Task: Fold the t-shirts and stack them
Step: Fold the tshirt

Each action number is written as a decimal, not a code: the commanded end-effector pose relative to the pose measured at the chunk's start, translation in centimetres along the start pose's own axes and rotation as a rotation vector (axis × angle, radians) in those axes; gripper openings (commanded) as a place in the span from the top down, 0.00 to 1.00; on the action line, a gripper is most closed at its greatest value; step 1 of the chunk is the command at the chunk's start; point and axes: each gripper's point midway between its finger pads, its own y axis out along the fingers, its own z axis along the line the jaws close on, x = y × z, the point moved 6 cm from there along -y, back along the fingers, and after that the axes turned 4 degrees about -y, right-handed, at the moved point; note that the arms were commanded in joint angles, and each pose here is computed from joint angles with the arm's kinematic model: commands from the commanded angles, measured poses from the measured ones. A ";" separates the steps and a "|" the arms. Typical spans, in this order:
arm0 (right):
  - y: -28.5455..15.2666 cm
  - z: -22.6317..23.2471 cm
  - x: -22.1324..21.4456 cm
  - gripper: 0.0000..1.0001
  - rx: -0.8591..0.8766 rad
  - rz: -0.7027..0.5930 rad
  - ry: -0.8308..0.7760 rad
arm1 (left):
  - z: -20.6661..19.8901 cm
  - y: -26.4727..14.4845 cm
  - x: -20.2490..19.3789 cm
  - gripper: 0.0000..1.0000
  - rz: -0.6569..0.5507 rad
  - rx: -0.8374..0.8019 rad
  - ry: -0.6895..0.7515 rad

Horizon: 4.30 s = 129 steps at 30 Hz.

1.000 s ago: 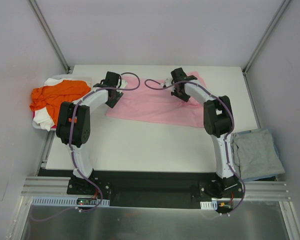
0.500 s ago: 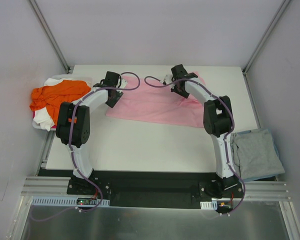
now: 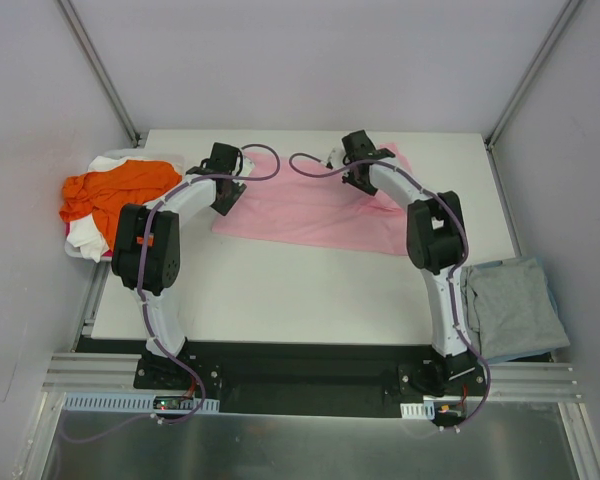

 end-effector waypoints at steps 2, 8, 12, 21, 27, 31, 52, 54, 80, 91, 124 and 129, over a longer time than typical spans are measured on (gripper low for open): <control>-5.7 -0.8 -1.2 0.74 -0.044 -0.049 0.058 | 1.0 -1.9 0.8 0.48 -0.048 0.028 -0.028; -8.5 0.0 -2.1 0.74 -0.067 -0.067 0.072 | 0.8 -1.7 1.0 0.48 -0.052 0.015 -0.043; -9.5 0.2 -2.3 0.73 -0.056 -0.067 0.080 | 0.7 -1.8 0.8 0.48 -0.051 0.013 -0.040; -8.1 3.7 -3.4 0.72 0.038 -0.030 0.062 | 0.7 -2.4 0.4 0.48 -0.053 0.018 -0.035; -7.5 4.6 -3.7 0.71 0.062 -0.025 0.059 | 0.6 -2.1 0.2 0.49 -0.045 0.013 -0.032; -6.7 4.8 -3.5 0.77 0.065 -0.017 0.045 | 0.6 -1.9 0.3 0.49 -0.044 0.010 -0.039; -2.5 4.0 -3.6 0.81 0.083 0.021 0.051 | 0.4 -1.4 0.3 0.49 -0.034 0.008 -0.035; -2.2 3.7 -3.9 0.81 0.083 0.026 0.063 | 0.3 -1.4 0.2 0.50 -0.034 0.005 -0.032; -1.2 2.8 -4.3 0.59 0.054 0.043 0.075 | 0.2 -1.3 0.1 0.50 -0.032 0.003 -0.032; -0.2 2.2 -4.2 0.78 0.057 0.049 0.078 | 0.3 -1.3 0.0 0.50 -0.029 0.008 -0.032; 0.5 -1.8 -2.0 0.60 -0.071 0.033 0.073 | 0.4 -1.4 0.1 0.50 -0.032 0.014 -0.030; 0.5 -2.4 -1.8 0.59 -0.090 0.034 0.065 | 0.3 -1.4 0.0 0.50 -0.032 0.009 -0.034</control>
